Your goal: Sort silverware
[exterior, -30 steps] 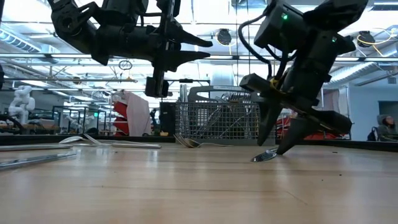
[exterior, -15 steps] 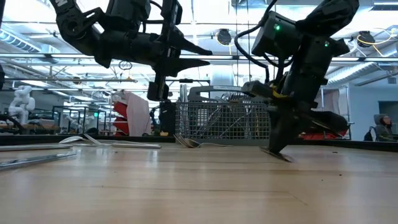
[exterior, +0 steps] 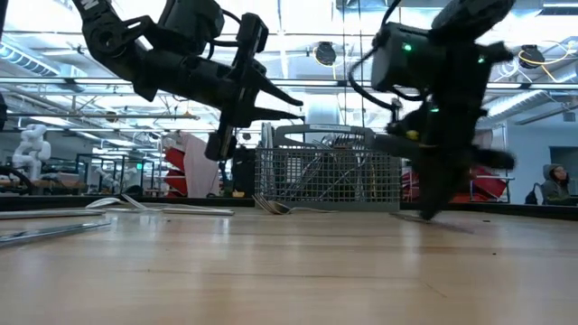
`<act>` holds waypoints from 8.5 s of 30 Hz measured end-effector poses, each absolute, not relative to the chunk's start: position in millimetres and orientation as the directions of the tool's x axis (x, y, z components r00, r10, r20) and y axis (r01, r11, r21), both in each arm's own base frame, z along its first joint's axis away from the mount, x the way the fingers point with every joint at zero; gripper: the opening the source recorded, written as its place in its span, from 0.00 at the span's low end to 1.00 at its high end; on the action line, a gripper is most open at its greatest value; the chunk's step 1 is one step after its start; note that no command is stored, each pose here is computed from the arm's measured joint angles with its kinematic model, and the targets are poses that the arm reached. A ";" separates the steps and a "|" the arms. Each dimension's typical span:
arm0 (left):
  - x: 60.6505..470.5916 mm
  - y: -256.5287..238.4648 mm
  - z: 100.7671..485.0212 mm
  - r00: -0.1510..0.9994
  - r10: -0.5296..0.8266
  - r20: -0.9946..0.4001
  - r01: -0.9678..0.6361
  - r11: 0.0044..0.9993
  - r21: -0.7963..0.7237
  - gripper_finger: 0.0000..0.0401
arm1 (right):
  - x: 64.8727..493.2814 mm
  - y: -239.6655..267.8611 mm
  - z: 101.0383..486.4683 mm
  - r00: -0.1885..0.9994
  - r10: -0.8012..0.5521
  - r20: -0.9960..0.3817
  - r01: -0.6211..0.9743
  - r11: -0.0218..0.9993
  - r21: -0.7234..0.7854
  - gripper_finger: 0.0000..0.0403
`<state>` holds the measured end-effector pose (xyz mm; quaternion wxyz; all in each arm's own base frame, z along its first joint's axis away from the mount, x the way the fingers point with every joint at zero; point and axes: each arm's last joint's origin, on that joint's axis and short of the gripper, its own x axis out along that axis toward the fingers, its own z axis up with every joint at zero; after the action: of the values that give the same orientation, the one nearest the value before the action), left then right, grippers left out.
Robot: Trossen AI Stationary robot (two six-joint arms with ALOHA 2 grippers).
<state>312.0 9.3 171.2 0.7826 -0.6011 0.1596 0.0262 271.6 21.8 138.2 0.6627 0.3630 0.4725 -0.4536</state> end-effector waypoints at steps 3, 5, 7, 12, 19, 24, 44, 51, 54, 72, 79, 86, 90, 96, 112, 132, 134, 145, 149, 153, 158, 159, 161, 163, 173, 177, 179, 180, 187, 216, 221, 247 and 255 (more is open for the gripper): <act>312.0 9.6 171.3 0.949 -0.139 -0.282 -0.236 0.277 -0.932 0.18 | 268.7 21.9 155.9 0.074 -0.296 -0.952 0.943 0.331 -0.030 0.00; 312.0 9.8 171.2 0.950 -0.131 -0.282 -0.238 0.277 -0.931 0.18 | 268.7 21.7 162.3 0.053 -0.301 -0.952 0.931 0.359 -0.061 0.00; 312.0 9.9 171.1 0.951 -0.126 -0.283 -0.240 0.277 -0.930 0.18 | 269.5 21.7 164.4 0.047 -0.309 -0.950 0.919 0.386 -0.080 0.00; 312.1 10.0 171.2 0.951 -0.125 -0.282 -0.240 0.279 -0.930 0.18 | 270.9 23.6 166.6 0.077 -0.400 -0.913 0.903 0.416 -0.106 0.03; 312.1 10.0 171.2 0.951 -0.125 -0.283 -0.239 0.283 -0.929 0.18 | 267.0 16.6 163.8 0.030 -0.359 -0.933 0.888 0.438 -0.140 0.31; 312.1 9.9 171.2 0.951 -0.125 -0.283 -0.239 0.282 -0.929 0.18 | 257.9 5.3 164.1 -0.065 -0.405 -0.912 0.917 0.337 -0.215 0.51; 310.8 21.4 168.7 0.948 -0.079 -0.308 -0.273 0.297 -0.915 0.18 | 224.4 -11.5 99.6 0.057 -0.492 -0.869 0.988 0.155 -0.023 0.51; 308.9 34.3 166.5 0.943 -0.039 -0.331 -0.307 0.283 -0.909 0.18 | 219.4 -12.7 97.8 0.011 -0.493 -0.870 0.976 0.194 -0.097 0.19; 308.4 37.6 166.2 0.942 -0.030 -0.334 -0.313 0.278 -0.908 0.18 | 219.7 -12.8 97.7 0.016 -0.496 -0.868 0.973 0.209 -0.101 0.05; 308.1 37.3 165.7 0.939 -0.051 -0.339 -0.314 0.270 -0.910 0.18 | 223.2 -11.5 139.4 0.138 -0.444 -0.885 0.960 0.279 0.010 0.01; 308.1 37.3 165.8 0.940 -0.050 -0.337 -0.311 0.276 -0.909 0.18 | 216.9 -12.4 153.1 0.161 -0.479 -0.863 0.957 0.288 0.019 0.01; 308.1 37.3 165.8 0.940 -0.050 -0.337 -0.304 0.323 -0.896 0.18 | 217.2 -12.0 153.4 0.174 -0.456 -0.873 0.892 0.448 -0.056 0.16; 308.1 37.3 165.6 0.939 -0.050 -0.339 -0.306 0.327 -0.894 0.18 | 209.2 -13.5 143.8 0.147 -0.506 -0.850 0.922 0.382 -0.068 0.39; 308.0 37.6 165.5 0.939 -0.049 -0.341 -0.308 0.326 -0.894 0.18 | 194.4 -14.1 118.4 0.176 -0.537 -0.825 0.955 0.296 0.011 0.68; 305.5 41.1 159.3 0.909 0.082 -0.409 -0.412 0.318 -0.854 0.18 | 181.4 -5.6 82.2 0.238 -0.596 -0.767 0.918 0.397 -0.023 0.65; 303.8 47.3 157.6 0.896 0.124 -0.427 -0.444 0.300 -0.844 0.18 | 181.8 -3.7 83.1 0.249 -0.586 -0.771 0.895 0.443 -0.047 0.04; 303.8 47.3 157.6 0.896 0.125 -0.427 -0.444 0.301 -0.844 0.18 | 182.9 -2.7 86.2 0.259 -0.582 -0.771 0.895 0.444 -0.035 0.04; 304.1 47.3 158.3 0.899 0.126 -0.420 -0.438 0.302 -0.847 0.18 | 206.4 -1.0 119.9 0.289 -0.512 -0.809 0.836 0.546 -0.047 0.02; 304.4 47.5 159.0 0.902 0.127 -0.412 -0.431 0.307 -0.849 0.18 | 215.1 -2.0 129.2 0.313 -0.528 -0.789 0.828 0.558 -0.045 0.01; 304.9 48.3 160.3 0.908 0.131 -0.399 -0.419 0.321 -0.849 0.18 | 221.7 -2.1 137.8 0.324 -0.546 -0.772 0.826 0.562 -0.050 0.01; 311.3 49.9 177.4 0.966 0.101 -0.237 -0.256 0.475 -0.842 0.18 | 215.6 2.4 161.2 0.226 -0.568 -0.791 0.846 0.517 -0.130 0.01; 314.0 51.7 182.7 0.973 0.090 -0.211 -0.228 0.494 -0.839 0.18 | 211.6 4.4 170.0 0.207 -0.564 -0.799 0.849 0.509 -0.140 0.01; 318.5 56.6 190.4 0.978 0.076 -0.194 -0.206 0.502 -0.840 0.18 | 199.0 8.1 182.8 0.160 -0.524 -0.837 0.860 0.490 -0.143 0.00; 322.9 62.1 198.9 0.983 0.070 -0.171 -0.183 0.504 -0.844 0.18 | 183.8 11.8 189.3 0.116 -0.466 -0.877 0.877 0.463 -0.130 0.00; 332.6 72.7 221.7 0.994 -0.031 -0.104 -0.069 0.555 -0.829 0.18 | 173.5 13.2 168.0 0.139 -0.481 -0.865 0.912 0.404 -0.078 0.00; 332.1 71.7 221.7 0.988 -0.113 -0.103 -0.024 0.549 -0.836 0.18 | 181.0 13.9 150.6 0.128 -0.484 -0.865 0.917 0.389 -0.082 0.00; 331.8 70.4 221.7 0.981 -0.163 -0.101 0.004 0.546 -0.838 0.18 | 183.5 13.7 142.8 0.101 -0.493 -0.864 0.919 0.379 -0.109 0.00; 331.8 69.7 221.8 0.978 -0.183 -0.100 0.016 0.544 -0.839 0.18 | 185.5 13.6 138.1 0.092 -0.489 -0.867 0.917 0.381 -0.117 0.00; 331.5 68.8 221.7 0.970 -0.220 -0.098 0.039 0.545 -0.838 0.18 | 206.2 17.1 109.2 0.113 -0.446 -0.888 0.865 0.484 -0.133 0.00; 325.5 65.6 202.3 0.892 -0.368 -0.264 0.001 0.585 -0.811 0.18 | 268.2 104.7 160.3 0.704 -0.023 -0.710 0.457 0.779 0.428 0.00; 325.7 65.7 202.3 0.895 -0.357 -0.267 -0.006 0.589 -0.808 0.18 | 288.2 128.5 151.9 0.690 0.011 -0.724 0.421 0.807 0.414 0.00; 327.5 54.3 196.7 0.899 -0.285 -0.333 -0.026 0.724 -0.689 0.18 | 287.6 158.0 131.6 0.397 -0.041 -0.917 0.450 0.880 0.155 0.00; 327.0 9.1 185.7 0.813 -0.378 -0.443 0.148 0.870 -0.470 0.18 | 287.0 154.9 133.2 0.395 -0.066 -0.916 0.456 0.880 0.133 0.00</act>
<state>327.0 9.1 185.7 0.9282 -0.2120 0.2710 -0.1417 287.0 154.9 133.2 0.8144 0.1853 0.5261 -0.1601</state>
